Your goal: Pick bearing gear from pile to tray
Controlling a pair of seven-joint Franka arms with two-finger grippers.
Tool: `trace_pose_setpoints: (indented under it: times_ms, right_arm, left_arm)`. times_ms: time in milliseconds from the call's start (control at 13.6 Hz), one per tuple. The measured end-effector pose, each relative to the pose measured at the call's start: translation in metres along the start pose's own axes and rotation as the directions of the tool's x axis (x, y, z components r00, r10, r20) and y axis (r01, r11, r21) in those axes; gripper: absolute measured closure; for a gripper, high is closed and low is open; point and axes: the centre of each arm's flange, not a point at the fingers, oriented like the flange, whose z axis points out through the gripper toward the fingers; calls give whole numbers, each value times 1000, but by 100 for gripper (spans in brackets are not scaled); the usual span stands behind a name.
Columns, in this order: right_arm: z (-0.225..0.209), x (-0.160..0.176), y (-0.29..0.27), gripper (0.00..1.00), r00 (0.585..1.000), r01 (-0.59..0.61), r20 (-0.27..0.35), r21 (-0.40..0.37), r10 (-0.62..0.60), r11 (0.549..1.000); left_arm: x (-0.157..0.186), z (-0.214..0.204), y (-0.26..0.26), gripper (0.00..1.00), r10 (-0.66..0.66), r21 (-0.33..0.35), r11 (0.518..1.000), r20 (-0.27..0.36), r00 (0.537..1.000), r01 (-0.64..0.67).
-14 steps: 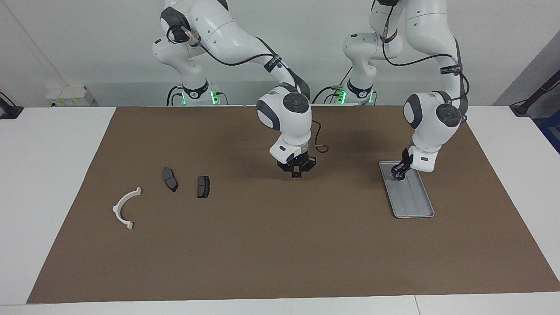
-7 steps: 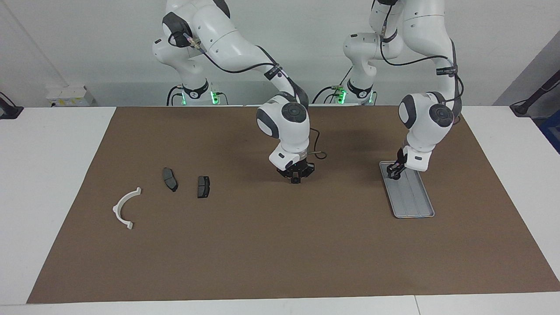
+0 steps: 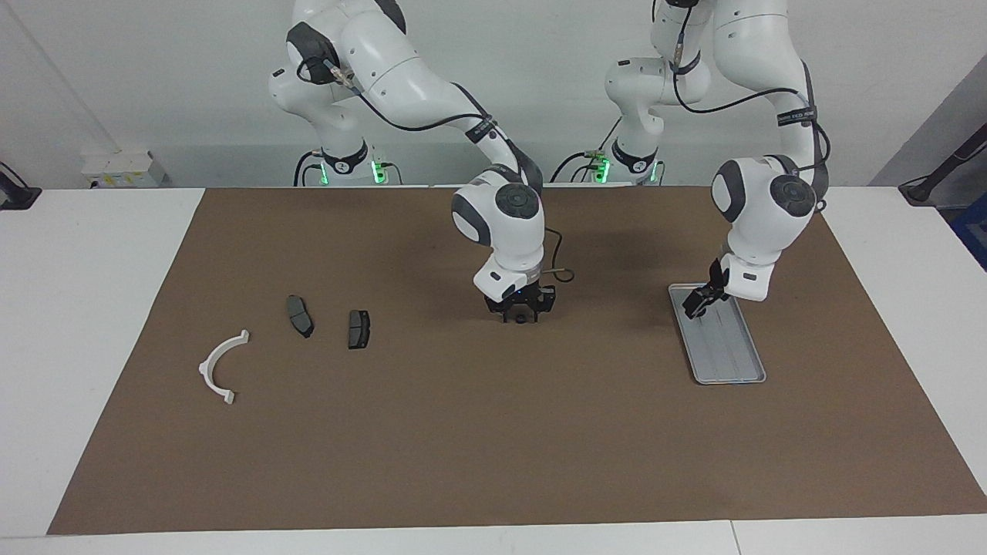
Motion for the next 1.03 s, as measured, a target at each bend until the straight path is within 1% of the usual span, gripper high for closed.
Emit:
trace_pose_setpoints:
  times_ms: [74,147,295,368,516,663,737,884,1032]
  right_arm:
    - [-10,3,-3,20,1000,-4,4,-6,4,1000]
    - [-28,9,-4,20,1000,-12,2,-11,12,1000]
    - [-84,32,5,19,999,-45,-21,-14,44,999]
    - [-116,45,20,11,997,-61,-37,-14,60,998]
    - [-179,71,73,10,998,-33,-55,-33,31,999]
    - [-229,91,145,10,997,62,-43,-72,-65,996]
    - [-250,98,182,1,992,117,-35,-87,-120,989]
    - [-282,109,250,0,981,192,-16,-108,-195,975]
    - [-297,113,305,0,982,188,15,-120,-188,975]
  left_arm:
    - [0,-11,12,0,10,-4,1000,-4,1000,-10]
    - [-3,-18,27,0,11,-6,1000,-7,1000,-11]
    - [-18,-23,61,0,-7,-12,1000,-14,1000,7]
    - [-25,-25,79,0,-24,-16,1000,-19,1000,24]
    - [-44,-31,119,0,-56,-28,998,-29,998,56]
    - [-66,-31,156,0,-80,-35,996,-30,996,79]
    - [-75,-30,177,0,-98,-37,995,-30,995,97]
    - [-89,-23,225,0,-137,-37,990,-29,990,136]
    - [-106,-7,269,0,-152,-33,988,-27,988,151]
